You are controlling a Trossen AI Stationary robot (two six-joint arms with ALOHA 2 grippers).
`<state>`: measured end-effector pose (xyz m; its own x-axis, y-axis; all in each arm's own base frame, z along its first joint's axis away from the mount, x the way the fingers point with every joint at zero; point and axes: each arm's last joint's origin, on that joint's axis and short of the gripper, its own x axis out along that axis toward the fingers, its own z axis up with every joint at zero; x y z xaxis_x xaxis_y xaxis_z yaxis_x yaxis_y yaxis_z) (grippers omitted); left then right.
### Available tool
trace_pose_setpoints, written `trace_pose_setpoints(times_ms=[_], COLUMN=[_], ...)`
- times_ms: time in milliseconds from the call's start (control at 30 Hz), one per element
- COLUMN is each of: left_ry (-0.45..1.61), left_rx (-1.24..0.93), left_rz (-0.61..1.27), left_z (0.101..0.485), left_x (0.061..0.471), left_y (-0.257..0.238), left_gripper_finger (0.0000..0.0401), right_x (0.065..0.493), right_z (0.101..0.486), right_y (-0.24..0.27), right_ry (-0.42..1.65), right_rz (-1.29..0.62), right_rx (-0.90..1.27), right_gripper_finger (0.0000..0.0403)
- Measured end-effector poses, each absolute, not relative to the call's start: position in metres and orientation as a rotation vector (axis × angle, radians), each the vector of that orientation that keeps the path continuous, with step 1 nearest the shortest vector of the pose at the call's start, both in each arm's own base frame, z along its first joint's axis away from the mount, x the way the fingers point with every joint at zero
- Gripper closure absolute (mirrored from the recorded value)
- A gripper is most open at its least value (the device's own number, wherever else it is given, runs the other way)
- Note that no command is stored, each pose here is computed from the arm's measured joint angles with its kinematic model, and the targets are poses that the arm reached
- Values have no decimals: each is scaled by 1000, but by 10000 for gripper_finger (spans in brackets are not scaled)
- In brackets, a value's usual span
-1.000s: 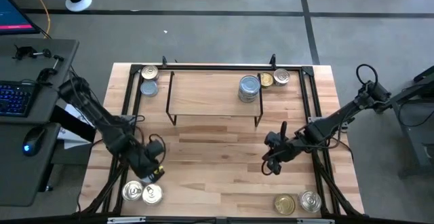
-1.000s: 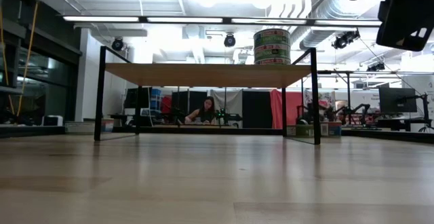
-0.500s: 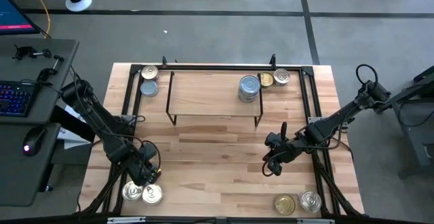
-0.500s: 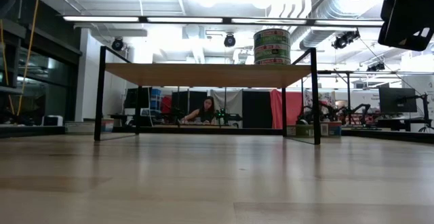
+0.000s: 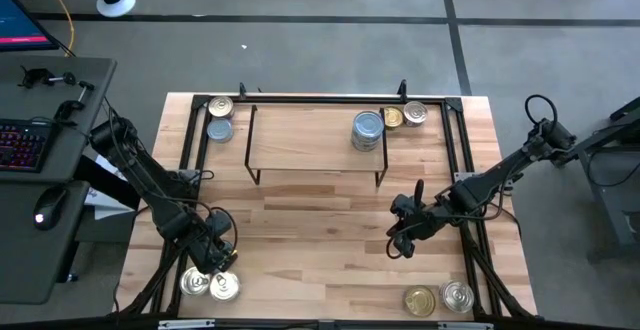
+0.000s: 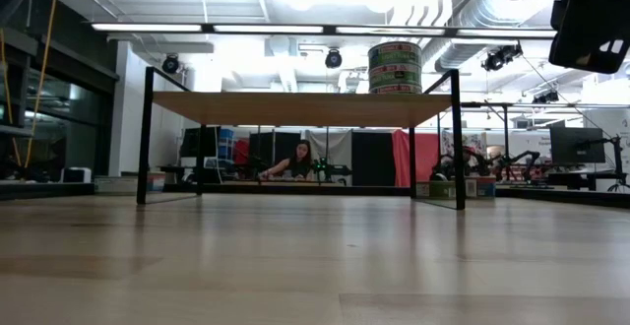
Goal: Stack canned seafood by type on shelf
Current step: Stack the green white tuna can on top of the other green white tuna can on the shelf
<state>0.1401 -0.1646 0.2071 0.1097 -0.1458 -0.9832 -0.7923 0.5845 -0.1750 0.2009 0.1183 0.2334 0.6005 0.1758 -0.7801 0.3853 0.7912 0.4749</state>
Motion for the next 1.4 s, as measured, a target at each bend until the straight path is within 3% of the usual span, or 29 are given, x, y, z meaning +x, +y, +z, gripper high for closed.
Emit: trace_pose_setpoints(times_ms=[267, 433, 600, 800, 1400], left_ry=[1423, 1432, 1382, 1385, 1485], left_rx=[-885, -882, -883, -980, -863], left_rz=[480, 384, 420, 509, 699], left_z=[209, 210, 210, 210, 169], left_x=[144, 146, 147, 149, 157], left_y=[-170, -175, -173, -171, -182], left_gripper_finger=[401, 401, 401, 401, 401], right_x=[201, 194, 183, 179, 176], right_z=[233, 233, 232, 231, 228], right_y=[119, 131, 143, 145, 143], right_ry=[939, 1070, 1137, 1082, 1094], right_rz=[-152, 1, 41, -69, -124], right_rx=[718, 759, 773, 781, 764], right_gripper_finger=[403, 403, 403, 403, 403])
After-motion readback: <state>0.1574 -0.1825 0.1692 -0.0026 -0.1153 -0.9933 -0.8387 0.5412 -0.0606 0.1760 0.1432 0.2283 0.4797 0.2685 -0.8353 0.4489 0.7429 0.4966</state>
